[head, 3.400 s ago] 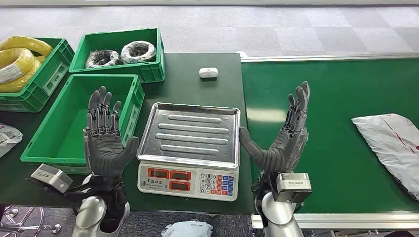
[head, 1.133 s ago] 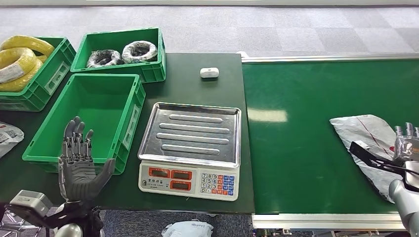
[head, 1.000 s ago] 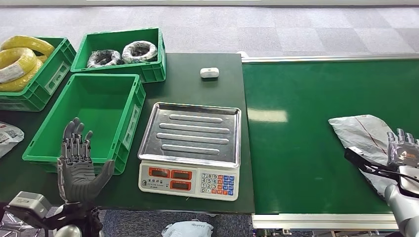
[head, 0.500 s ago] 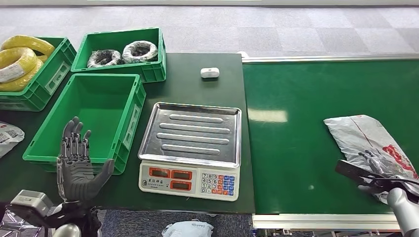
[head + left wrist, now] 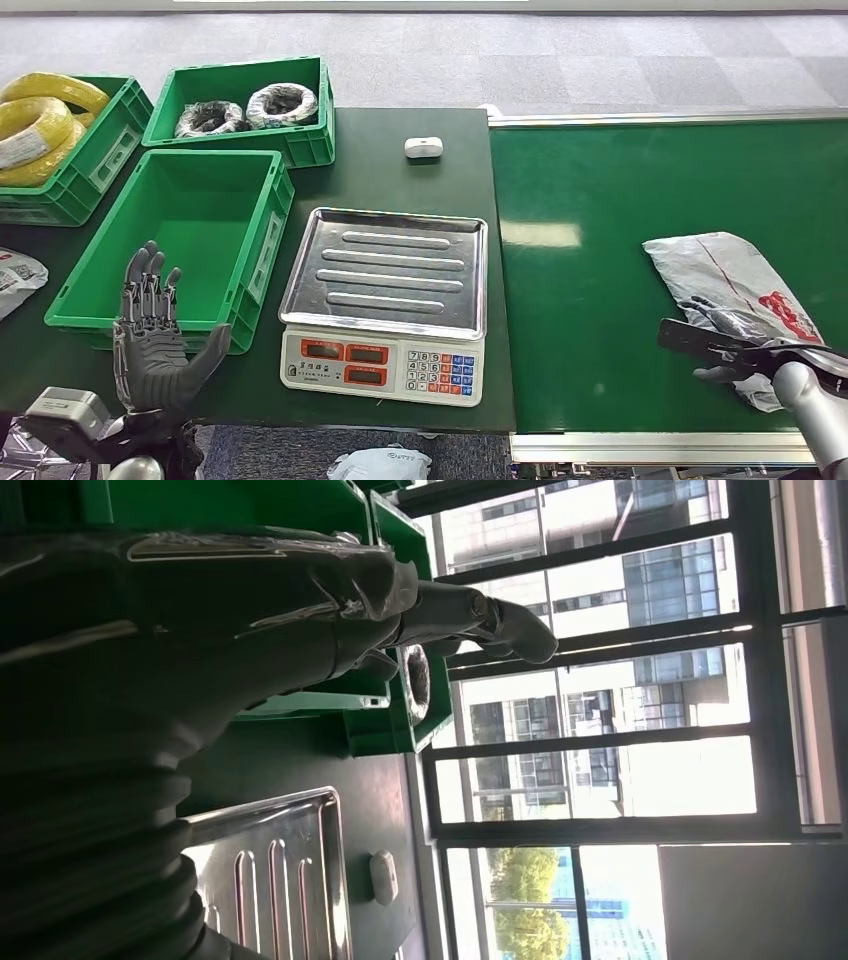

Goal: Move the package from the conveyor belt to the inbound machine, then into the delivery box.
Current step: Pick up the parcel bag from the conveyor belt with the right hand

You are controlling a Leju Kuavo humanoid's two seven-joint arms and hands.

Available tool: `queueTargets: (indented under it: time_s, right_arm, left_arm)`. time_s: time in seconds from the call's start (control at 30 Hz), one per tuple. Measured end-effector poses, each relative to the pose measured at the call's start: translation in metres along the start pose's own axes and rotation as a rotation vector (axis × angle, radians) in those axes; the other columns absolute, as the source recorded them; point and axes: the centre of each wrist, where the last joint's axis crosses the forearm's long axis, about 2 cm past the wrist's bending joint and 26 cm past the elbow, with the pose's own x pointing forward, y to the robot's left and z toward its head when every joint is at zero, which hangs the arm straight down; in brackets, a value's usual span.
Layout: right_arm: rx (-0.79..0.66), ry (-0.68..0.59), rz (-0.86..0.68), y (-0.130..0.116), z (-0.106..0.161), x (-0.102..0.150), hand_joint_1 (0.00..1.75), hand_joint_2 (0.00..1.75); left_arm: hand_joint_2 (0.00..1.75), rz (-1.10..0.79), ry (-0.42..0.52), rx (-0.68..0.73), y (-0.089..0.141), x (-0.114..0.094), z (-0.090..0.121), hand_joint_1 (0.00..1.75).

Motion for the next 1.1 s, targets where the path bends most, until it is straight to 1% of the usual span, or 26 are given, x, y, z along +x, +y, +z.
queueTargets:
  time_s: [0.1,0.2,0.27,0.4,0.53,0.63,0.77,0.87,1.0,1.1]
  right_arm:
    - [0.075,-0.085,-0.043,-0.006,0.001,0.001,0.00,1.75]
    - [0.083,-0.116,-0.037,-0.014,0.000,0.007,0.00,1.75]
    - [0.060,-0.090,0.003,-0.023,-0.002,0.012,0.00,1.75]
    - [-0.030,0.048,0.134,-0.045,-0.004,0.017,0.00,1.75]
    - [-0.043,0.093,0.189,-0.056,-0.005,0.016,0.00,1.75]
    - [-0.021,0.141,0.199,-0.055,-0.002,0.007,0.00,1.75]
    - [0.001,0.204,0.171,-0.048,0.006,-0.019,0.00,1.75]
    - [0.003,0.273,0.162,-0.037,0.011,-0.035,0.00,1.75]
    - [0.003,0.409,0.168,-0.022,0.014,-0.052,0.00,1.75]
    - [0.042,0.443,0.156,-0.010,0.016,-0.062,0.00,1.75]
  left_arm:
    - [1.75,-0.010,-0.001,0.005,0.000,0.000,-0.002,0.00]
    - [1.75,-0.019,0.002,0.015,0.000,0.000,-0.003,0.00]
    - [1.75,-0.029,0.005,0.023,0.000,0.000,-0.002,0.00]
    - [1.75,-0.050,0.007,0.038,0.002,0.003,0.001,0.00]
    - [1.75,-0.055,0.006,0.042,0.003,0.005,0.002,0.00]
    - [1.75,-0.050,0.002,0.039,0.003,0.005,0.001,0.00]
    - [1.75,-0.042,-0.002,0.030,0.002,0.004,-0.001,0.00]
    - [1.75,-0.040,-0.005,0.027,0.001,0.003,-0.002,0.00]
    - [1.75,-0.037,-0.007,0.021,0.001,0.003,-0.002,0.00]
    - [1.75,-0.034,-0.011,0.017,0.001,0.003,-0.002,0.00]
